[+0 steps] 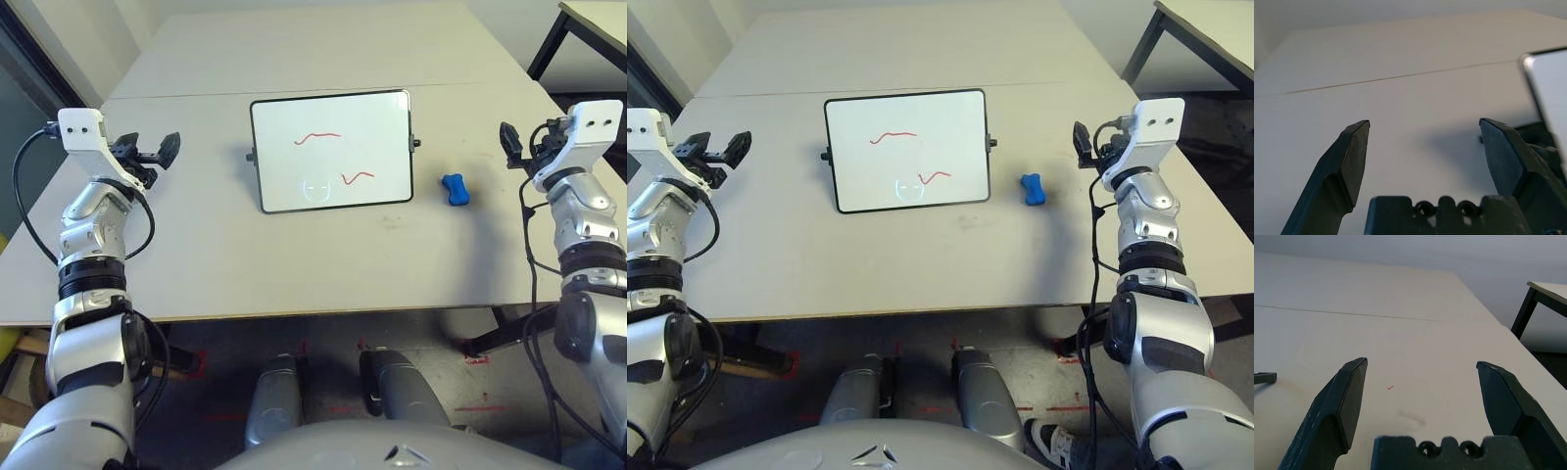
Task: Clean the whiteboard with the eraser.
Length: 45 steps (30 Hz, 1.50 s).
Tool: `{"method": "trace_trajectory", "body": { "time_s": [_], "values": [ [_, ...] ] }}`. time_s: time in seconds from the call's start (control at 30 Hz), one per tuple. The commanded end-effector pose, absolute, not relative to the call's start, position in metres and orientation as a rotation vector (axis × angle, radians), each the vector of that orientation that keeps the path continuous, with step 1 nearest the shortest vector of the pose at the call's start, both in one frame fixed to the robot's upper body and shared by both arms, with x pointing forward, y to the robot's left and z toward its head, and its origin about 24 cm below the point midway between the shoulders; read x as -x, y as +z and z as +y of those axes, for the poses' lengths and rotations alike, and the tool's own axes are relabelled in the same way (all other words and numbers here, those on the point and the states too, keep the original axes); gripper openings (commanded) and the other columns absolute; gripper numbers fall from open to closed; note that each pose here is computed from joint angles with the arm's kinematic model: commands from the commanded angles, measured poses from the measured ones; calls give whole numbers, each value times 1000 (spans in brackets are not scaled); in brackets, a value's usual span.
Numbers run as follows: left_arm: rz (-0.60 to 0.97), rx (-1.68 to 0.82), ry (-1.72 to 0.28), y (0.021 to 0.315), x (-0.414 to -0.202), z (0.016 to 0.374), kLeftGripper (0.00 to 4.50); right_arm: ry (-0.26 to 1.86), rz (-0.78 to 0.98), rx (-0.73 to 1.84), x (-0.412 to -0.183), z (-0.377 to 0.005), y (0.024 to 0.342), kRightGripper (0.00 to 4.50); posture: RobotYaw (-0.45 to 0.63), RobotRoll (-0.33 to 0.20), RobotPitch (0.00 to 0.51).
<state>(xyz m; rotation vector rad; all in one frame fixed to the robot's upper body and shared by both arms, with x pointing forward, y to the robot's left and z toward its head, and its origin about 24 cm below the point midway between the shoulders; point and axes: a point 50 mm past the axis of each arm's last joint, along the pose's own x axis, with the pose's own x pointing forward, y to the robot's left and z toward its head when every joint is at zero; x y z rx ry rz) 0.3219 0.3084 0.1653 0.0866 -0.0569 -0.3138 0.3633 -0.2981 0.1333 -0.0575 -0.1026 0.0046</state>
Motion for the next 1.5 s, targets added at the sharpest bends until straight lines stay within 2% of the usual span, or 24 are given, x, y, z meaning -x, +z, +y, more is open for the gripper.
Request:
{"method": "trace_trajectory", "body": {
  "time_s": [0.03, 0.23, 0.4, 0.5, 0.67, 0.87, 0.97, 1.13, 1.5],
  "values": [
    [-16, -168, -540, 169, -305, 287, 4500, 5, -73, 32, -366, -295, 133, 4453, -81, 0, 115],
    [52, -231, -799, 161, -276, 266, 4500, 24, 13, 31, -371, -284, 130, 4453, -81, 0, 121],
    [93, -246, -886, 153, -268, 254, 4500, 57, 91, 51, -372, -273, 146, 4453, -87, 0, 123],
    [99, -255, -899, 149, -268, 249, 4500, 88, 142, 80, -368, -268, 165, 4453, -94, 0, 122],
    [99, -242, -906, 141, -272, 242, 4500, 155, 471, 257, -352, -256, 186, 4453, -113, 0, 116],
    [90, -238, -900, 136, -278, 237, 4500, 167, 700, 178, -342, -247, 197, 4453, -124, 0, 110],
    [86, -234, -905, 133, -279, 234, 4500, 174, 797, 138, -340, -239, 195, 4453, -122, 0, 106],
    [89, -244, -906, 128, -280, 231, 4500, 155, 850, 75, -344, -230, 182, 4453, -117, 0, 102],
    [83, -255, -893, 127, -280, 230, 4500, 53, 853, 18, -358, -226, 157, 4453, -97, 0, 100]
  ]
}}
